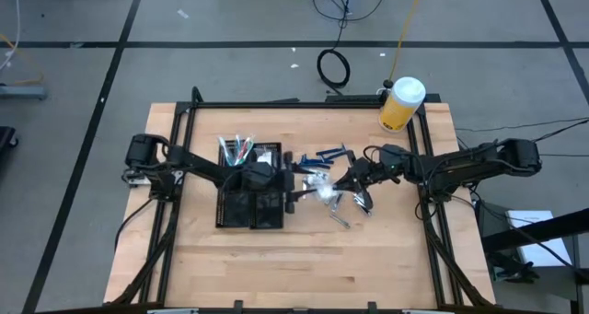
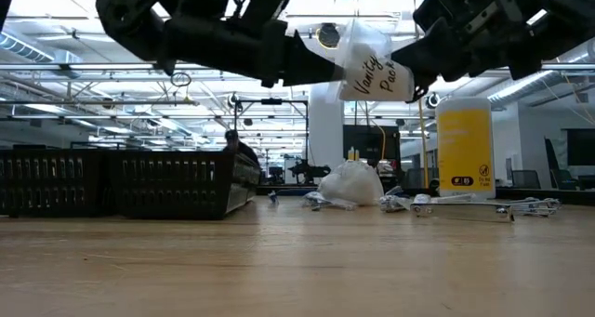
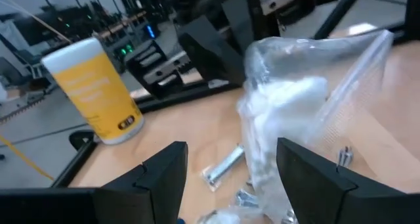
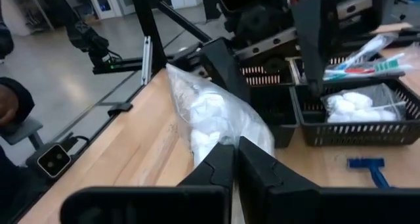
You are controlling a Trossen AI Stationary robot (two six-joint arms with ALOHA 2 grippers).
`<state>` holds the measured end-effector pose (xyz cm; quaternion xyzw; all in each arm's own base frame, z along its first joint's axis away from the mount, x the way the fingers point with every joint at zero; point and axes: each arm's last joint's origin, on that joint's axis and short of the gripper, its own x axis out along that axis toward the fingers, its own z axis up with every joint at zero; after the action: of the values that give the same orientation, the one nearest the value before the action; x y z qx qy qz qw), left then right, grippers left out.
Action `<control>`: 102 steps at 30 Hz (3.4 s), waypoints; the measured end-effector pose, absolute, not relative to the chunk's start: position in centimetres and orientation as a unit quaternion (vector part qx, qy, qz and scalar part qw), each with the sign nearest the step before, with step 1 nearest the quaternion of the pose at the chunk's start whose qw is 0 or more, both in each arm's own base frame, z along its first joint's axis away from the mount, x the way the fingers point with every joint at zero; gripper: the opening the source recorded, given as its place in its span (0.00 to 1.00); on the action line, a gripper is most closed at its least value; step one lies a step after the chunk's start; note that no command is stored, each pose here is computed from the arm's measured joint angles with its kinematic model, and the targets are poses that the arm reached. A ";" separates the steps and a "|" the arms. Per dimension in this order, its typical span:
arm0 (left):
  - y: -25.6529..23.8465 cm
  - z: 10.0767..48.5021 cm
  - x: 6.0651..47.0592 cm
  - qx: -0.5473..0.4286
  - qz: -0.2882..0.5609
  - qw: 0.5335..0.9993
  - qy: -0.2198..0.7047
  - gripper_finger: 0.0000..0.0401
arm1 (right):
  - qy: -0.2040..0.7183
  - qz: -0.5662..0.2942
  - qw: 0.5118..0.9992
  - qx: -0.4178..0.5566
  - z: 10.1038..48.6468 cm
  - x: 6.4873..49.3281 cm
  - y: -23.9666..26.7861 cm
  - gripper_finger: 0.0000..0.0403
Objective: Pick & Place Travel size toiletries
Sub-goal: Put the cotton pack into the top right black bin
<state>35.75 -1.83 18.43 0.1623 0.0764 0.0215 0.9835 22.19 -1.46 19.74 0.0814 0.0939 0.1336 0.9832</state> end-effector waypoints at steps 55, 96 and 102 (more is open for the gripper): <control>-2.1 19.9 35.4 0.187 0.004 0.980 0.060 0.03 | 0.076 0.119 0.986 0.090 20.0 22.3 -2.1 0.01; -0.7 21.2 32.3 0.083 0.071 0.972 0.210 0.00 | 0.388 0.072 0.917 0.047 14.5 19.4 3.8 0.44; -0.1 21.3 32.4 0.058 0.086 0.974 0.202 0.03 | 0.401 0.047 0.913 0.056 13.8 18.9 3.6 0.39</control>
<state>32.38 -0.08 21.30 0.0581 0.2020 0.0857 0.9739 18.92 3.61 13.76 0.0555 0.4006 0.0472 0.9133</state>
